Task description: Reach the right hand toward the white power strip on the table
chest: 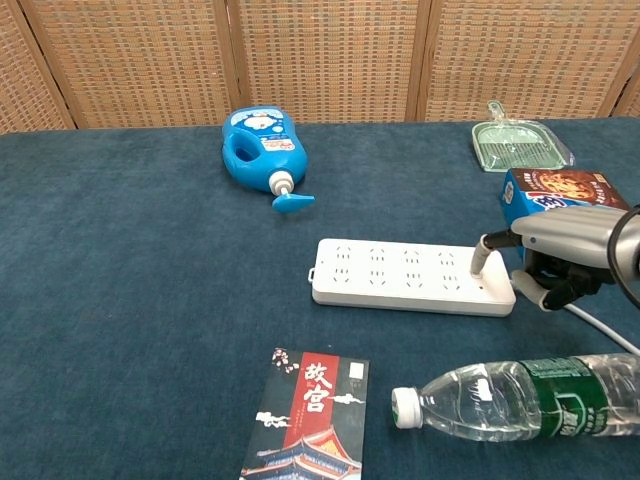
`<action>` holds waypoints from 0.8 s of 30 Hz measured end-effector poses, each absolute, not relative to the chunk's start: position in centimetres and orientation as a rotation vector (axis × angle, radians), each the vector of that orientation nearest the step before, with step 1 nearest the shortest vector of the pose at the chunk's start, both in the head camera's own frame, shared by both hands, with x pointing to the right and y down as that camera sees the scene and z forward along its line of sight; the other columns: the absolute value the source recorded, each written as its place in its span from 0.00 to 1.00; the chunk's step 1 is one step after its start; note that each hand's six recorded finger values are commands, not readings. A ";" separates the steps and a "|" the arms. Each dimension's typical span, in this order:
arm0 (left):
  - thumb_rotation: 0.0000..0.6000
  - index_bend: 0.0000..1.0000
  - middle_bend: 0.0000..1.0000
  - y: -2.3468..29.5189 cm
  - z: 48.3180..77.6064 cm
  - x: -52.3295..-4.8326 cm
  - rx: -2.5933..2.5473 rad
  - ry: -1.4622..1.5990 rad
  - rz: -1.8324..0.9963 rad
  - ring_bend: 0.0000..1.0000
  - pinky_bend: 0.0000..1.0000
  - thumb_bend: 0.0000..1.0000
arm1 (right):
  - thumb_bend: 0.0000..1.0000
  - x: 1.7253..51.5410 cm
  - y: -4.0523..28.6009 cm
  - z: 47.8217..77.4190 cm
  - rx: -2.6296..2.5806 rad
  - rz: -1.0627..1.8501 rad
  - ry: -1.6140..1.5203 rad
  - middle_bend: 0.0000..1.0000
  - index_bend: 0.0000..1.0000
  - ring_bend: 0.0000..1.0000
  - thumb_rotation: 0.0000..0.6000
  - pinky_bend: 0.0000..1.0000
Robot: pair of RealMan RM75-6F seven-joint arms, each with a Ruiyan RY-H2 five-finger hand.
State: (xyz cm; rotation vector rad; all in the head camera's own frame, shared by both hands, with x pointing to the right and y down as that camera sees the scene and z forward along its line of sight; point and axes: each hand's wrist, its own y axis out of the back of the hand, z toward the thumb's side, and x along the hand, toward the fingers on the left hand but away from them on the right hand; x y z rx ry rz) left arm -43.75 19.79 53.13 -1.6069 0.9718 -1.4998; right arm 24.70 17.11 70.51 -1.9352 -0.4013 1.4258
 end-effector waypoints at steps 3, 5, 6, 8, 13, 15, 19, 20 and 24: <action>1.00 0.00 0.00 19.8 53.1 -43.7 -1.608 0.971 -1.500 0.00 0.00 0.00 | 0.69 24.9 17.4 70.9 -1.934 1.441 -0.375 0.94 0.27 0.96 1.00 1.00; 1.00 0.00 0.00 19.8 53.1 -43.7 -1.607 0.971 -1.500 0.00 0.00 0.00 | 0.69 24.9 17.6 71.1 -1.933 1.449 -0.354 0.94 0.27 0.96 1.00 1.00; 1.00 0.00 0.00 19.8 53.1 -43.7 -1.607 0.970 -1.500 0.00 0.00 0.00 | 0.69 25.0 17.7 71.1 -1.932 1.451 -0.346 0.94 0.27 0.96 1.00 1.00; 1.00 0.00 0.00 19.8 53.1 -43.7 -1.607 0.969 -1.499 0.00 0.00 0.00 | 0.69 25.0 17.7 71.2 -1.929 1.456 -0.333 0.94 0.27 0.96 1.00 1.00; 1.00 0.00 0.00 19.8 53.1 -43.7 -1.608 0.973 -1.496 0.00 0.00 0.00 | 0.69 24.6 17.4 70.7 -1.928 1.440 -0.356 0.94 0.27 0.96 1.00 1.00; 1.00 0.00 0.00 19.8 53.0 -43.7 -1.608 0.976 -1.494 0.00 0.00 0.00 | 0.69 24.3 16.9 70.0 -1.927 1.410 -0.405 0.94 0.27 0.96 1.00 1.00; 1.00 0.00 0.00 19.8 52.9 -43.7 -1.613 0.978 -1.489 0.00 0.00 0.00 | 0.69 23.4 15.2 67.5 -1.938 1.313 -0.551 0.94 0.27 0.96 1.00 1.00; 1.00 0.00 0.00 19.8 52.9 -43.7 -1.614 0.978 -1.487 0.00 0.00 0.00 | 0.69 23.2 14.5 66.5 -1.941 1.272 -0.609 0.93 0.27 0.96 1.00 1.00; 1.00 0.00 0.00 19.9 52.7 -43.7 -1.619 0.981 -1.481 0.00 0.00 0.00 | 0.40 23.2 12.7 62.4 -1.933 1.106 -0.814 0.71 0.23 0.72 1.00 0.82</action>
